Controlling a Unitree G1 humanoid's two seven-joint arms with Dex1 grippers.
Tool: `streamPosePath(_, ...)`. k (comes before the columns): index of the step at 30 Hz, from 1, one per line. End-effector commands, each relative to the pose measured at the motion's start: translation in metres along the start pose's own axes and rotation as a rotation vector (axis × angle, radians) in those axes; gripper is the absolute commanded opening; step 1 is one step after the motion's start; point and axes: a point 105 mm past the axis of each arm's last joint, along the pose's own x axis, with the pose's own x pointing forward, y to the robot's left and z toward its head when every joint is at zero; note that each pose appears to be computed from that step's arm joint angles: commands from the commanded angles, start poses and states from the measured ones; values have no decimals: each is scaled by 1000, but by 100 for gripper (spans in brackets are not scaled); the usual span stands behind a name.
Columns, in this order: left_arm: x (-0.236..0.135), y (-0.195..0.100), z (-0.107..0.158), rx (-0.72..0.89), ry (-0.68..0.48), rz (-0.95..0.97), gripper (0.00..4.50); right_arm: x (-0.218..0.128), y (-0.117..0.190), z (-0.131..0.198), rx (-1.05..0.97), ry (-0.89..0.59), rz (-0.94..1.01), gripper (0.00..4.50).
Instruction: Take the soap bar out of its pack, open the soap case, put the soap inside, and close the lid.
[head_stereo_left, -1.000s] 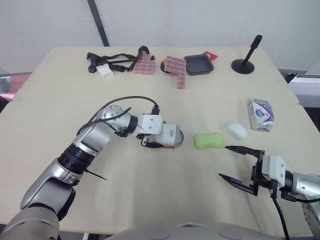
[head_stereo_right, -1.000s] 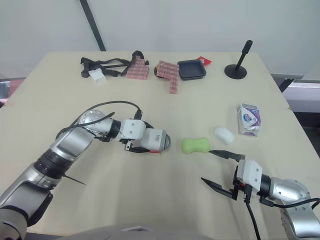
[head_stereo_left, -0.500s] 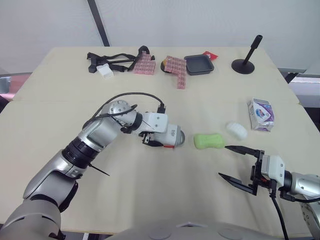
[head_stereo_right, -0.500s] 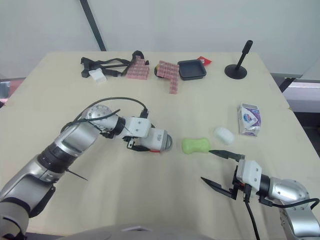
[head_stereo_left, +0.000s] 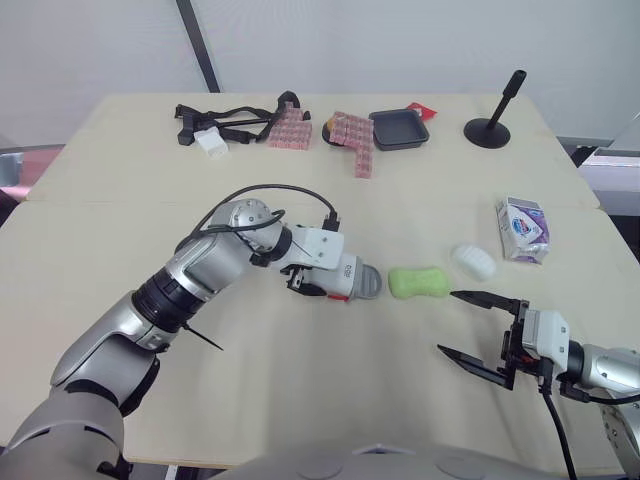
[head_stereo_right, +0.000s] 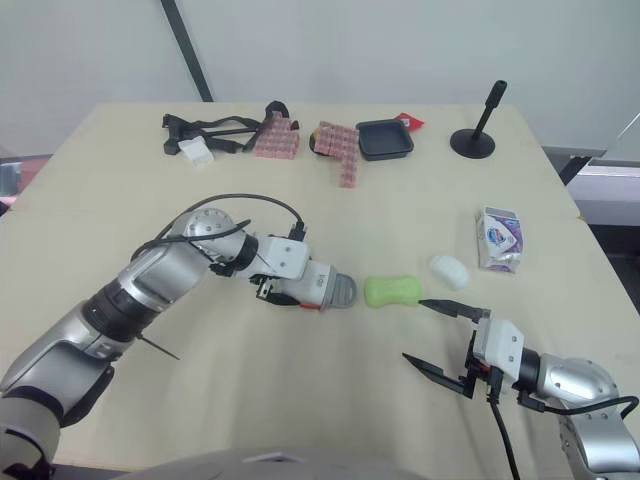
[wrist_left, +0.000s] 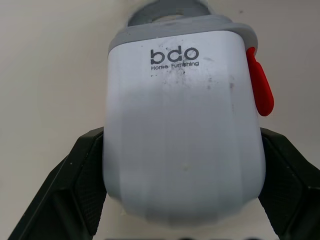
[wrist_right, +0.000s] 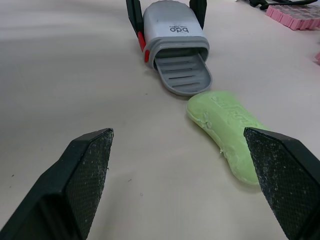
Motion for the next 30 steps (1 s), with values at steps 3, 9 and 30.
streamPosePath(3, -8, 7, 9, 29, -1, 19, 347, -1, -2, 4, -24, -13, -11, 448)
streamPosePath(9, -18, 5, -6, 10, 45, 13, 347, -1, -2, 3, -21, -12, -9, 448)
streamPosePath(30, -38, 4, -41, -42, -16, 47, 347, -3, -6, 1, -25, -4, -5, 448)
